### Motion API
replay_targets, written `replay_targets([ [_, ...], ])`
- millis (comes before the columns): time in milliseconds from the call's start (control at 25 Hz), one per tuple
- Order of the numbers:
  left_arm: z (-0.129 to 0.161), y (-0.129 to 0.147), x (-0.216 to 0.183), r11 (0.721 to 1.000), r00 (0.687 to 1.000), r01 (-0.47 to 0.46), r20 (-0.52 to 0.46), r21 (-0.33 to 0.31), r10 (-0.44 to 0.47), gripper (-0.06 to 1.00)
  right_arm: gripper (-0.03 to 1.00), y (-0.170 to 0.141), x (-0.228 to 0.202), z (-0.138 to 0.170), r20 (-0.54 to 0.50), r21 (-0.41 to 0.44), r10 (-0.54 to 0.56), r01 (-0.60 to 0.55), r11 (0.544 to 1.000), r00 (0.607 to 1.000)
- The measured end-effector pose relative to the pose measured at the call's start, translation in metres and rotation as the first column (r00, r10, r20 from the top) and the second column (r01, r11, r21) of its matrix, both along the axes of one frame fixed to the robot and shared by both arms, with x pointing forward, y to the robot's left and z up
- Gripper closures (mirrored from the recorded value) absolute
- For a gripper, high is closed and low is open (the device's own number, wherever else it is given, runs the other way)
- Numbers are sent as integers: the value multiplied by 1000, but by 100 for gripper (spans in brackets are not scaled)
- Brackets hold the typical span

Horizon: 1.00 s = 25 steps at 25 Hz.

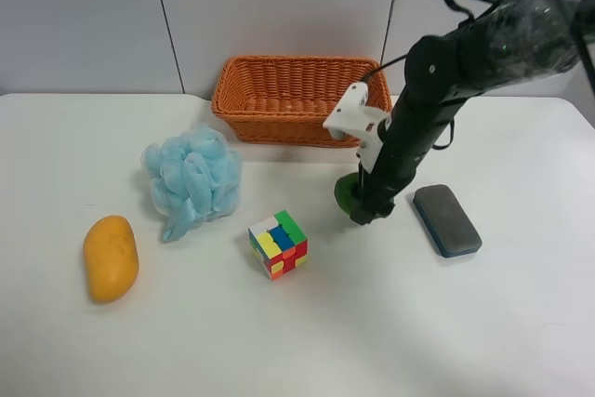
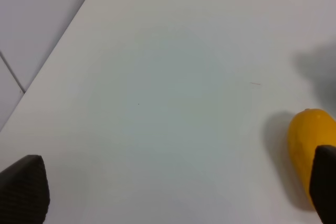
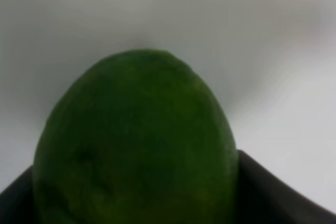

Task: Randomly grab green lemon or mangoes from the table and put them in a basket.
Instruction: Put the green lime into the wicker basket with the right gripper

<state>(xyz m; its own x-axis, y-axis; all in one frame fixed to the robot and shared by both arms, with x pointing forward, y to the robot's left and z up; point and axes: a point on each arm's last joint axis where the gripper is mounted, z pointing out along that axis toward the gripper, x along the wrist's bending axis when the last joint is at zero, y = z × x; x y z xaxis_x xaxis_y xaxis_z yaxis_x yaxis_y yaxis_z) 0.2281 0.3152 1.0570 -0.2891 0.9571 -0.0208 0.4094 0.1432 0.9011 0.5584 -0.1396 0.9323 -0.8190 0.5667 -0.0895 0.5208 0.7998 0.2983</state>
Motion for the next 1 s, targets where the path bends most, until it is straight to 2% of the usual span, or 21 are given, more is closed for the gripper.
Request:
replay_targets([
  [80,0,0,0,1000,1000,0,0,0,0,-5,32,3,4,29,74,50,-11,7,999,997],
  [120,0,0,0,1000,1000,0,0,0,0,-5,32,3,4,29,74,50,-11,7,999,997],
  [160,0,0,0,1000,1000,0,0,0,0,-5,32,4,6,44,117,73,-15,6,997,993],
  [200,0,0,0,1000,1000,0,0,0,0,-5,32,5,9,72,194,117,-25,2,993,981],
  [280,0,0,0,1000,1000,0,0,0,0,-5,32,7,12,95,277,155,-39,-5,988,960],
  [440,0,0,0,1000,1000,0,0,0,0,-5,32,11,25,119,424,242,-109,3,970,899],
  [720,0,0,0,1000,1000,0,0,0,0,-5,32,20,56,102,541,393,-278,54,918,794],
  [840,0,0,0,1000,1000,0,0,0,0,-5,32,23,70,80,560,422,-319,68,904,765],
  [1000,0,0,0,1000,1000,0,0,0,0,-5,32,16,90,45,522,482,-433,165,860,735],
])
